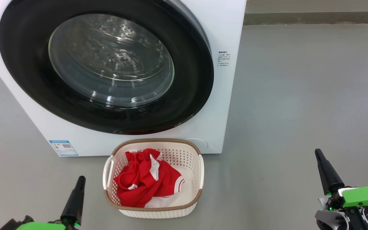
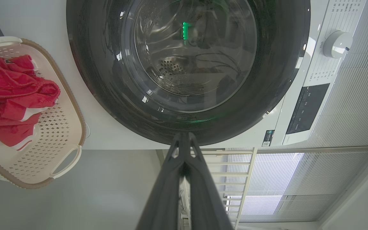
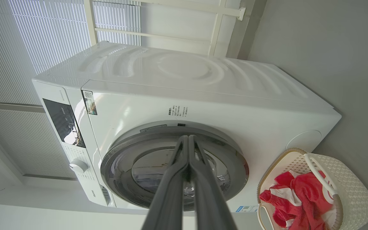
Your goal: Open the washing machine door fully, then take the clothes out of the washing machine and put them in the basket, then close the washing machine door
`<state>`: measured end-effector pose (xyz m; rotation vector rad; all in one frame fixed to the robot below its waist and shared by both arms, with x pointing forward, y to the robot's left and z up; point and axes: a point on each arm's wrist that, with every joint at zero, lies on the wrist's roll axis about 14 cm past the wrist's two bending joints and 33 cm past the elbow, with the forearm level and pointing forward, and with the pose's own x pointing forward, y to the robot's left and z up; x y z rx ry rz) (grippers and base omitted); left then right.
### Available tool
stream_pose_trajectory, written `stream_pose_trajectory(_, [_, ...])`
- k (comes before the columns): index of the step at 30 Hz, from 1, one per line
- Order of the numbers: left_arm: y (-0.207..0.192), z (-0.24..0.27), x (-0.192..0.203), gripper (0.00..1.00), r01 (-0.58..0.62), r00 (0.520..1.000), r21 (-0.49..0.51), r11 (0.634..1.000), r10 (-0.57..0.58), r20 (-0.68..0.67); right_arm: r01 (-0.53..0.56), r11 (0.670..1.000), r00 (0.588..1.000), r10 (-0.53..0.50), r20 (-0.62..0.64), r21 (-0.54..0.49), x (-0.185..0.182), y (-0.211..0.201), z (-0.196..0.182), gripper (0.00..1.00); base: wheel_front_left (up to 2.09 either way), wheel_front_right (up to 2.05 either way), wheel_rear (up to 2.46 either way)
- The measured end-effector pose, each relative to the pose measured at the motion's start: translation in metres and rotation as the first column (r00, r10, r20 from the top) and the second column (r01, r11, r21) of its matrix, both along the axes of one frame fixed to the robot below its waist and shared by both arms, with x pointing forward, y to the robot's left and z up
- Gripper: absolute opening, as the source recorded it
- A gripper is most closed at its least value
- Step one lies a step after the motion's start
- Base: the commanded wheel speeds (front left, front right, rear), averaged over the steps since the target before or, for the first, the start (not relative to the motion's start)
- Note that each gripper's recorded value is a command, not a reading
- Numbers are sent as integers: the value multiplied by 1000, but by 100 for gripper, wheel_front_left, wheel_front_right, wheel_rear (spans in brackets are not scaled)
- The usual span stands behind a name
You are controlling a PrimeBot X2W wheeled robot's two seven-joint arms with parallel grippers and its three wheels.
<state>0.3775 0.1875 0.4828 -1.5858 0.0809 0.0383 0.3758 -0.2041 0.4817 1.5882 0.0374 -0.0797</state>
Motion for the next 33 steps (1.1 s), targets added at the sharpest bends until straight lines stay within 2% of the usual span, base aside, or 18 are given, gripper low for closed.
stream_pose_trajectory(33, [0, 0, 0, 0, -2, 1000, -3, 1000, 2, 0, 1, 1000, 1000, -1, 0, 0, 0, 0, 0, 0, 0, 0, 0])
